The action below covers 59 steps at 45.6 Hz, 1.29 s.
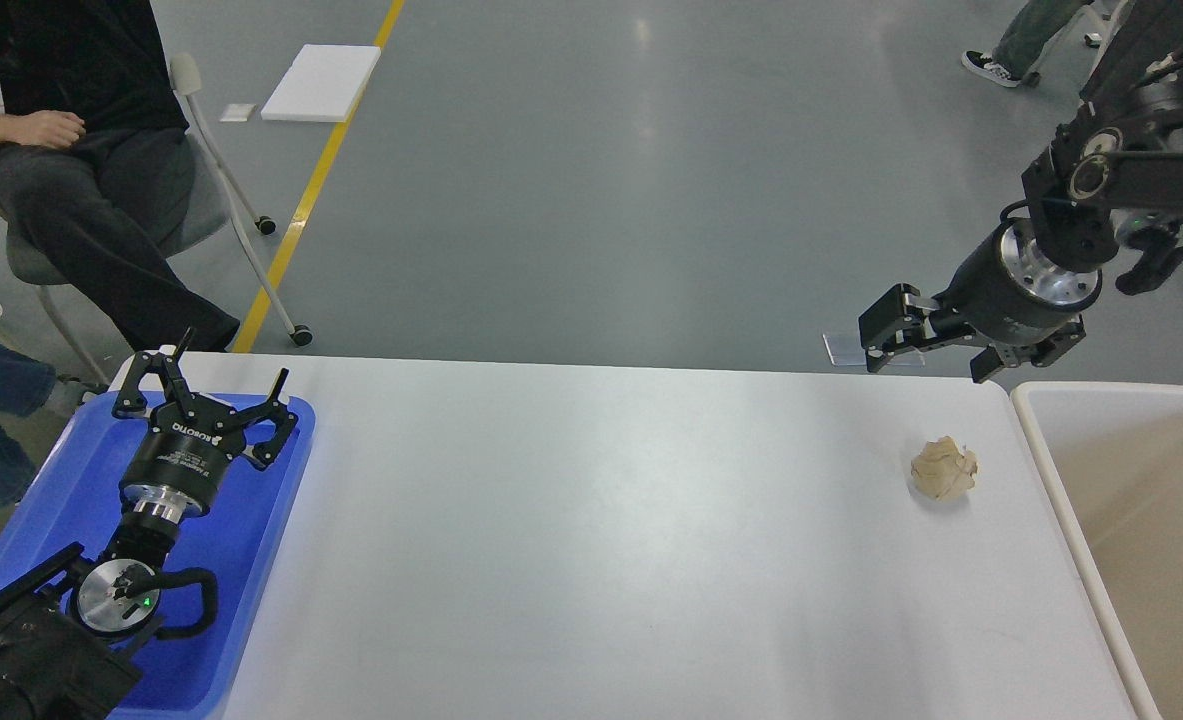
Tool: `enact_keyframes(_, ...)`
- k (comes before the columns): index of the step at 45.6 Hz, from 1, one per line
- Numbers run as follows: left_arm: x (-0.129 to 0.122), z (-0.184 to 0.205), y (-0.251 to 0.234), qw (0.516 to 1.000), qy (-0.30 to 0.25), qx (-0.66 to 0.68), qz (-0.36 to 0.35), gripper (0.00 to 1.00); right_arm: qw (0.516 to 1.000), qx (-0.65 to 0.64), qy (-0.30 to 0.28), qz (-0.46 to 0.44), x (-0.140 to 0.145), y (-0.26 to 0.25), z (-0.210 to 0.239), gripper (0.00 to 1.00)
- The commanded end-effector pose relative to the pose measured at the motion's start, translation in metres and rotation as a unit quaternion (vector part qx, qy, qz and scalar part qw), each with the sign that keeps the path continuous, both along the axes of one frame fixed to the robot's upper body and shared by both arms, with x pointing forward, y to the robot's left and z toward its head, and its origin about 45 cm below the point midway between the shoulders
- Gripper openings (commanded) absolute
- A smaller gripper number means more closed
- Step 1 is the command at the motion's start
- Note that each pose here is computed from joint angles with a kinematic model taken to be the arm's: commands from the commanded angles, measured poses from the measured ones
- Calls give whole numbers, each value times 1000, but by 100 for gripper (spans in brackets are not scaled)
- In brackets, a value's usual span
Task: Tidy desktop
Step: 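Lower the right gripper down onto the crumpled paper ball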
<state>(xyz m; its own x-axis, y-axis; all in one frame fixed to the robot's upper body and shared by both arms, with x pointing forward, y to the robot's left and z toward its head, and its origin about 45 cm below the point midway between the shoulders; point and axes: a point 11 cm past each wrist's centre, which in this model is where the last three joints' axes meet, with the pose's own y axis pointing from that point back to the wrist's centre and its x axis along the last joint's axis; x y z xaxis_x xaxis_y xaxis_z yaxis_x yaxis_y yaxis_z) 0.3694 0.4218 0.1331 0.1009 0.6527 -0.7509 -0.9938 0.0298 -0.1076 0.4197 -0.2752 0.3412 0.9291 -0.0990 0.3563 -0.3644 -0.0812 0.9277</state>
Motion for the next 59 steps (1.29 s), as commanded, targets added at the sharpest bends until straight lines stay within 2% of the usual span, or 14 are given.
enact_keyframes(1, 0, 0, 0, 1000, 0, 0, 0, 99, 999, -5, -20, -25, 11, -13, -17, 100)
enact_keyframes(11, 0, 0, 0, 1000, 0, 0, 1, 99, 999, -6, -20, -48, 13, -27, -38, 100)
enact_keyframes(16, 0, 0, 0, 1000, 0, 0, 1, 99, 996, -26, -53, -70, 27, -46, -42, 100)
enact_keyframes(25, 0, 0, 0, 1000, 0, 0, 0, 99, 994, -34, -70, -76, 42, -46, -50, 100)
enact_keyframes(45, 0, 0, 0, 1000, 0, 0, 1, 99, 995, -13, -41, -95, 31, -49, -85, 100)
enact_keyframes(52, 0, 0, 0, 1000, 0, 0, 0, 99, 992, -22, -70, -101, 34, -50, -106, 100)
enact_keyframes(59, 0, 0, 1, 1000, 0, 0, 1, 99, 993, -55, -84, -70, 31, -46, -126, 100)
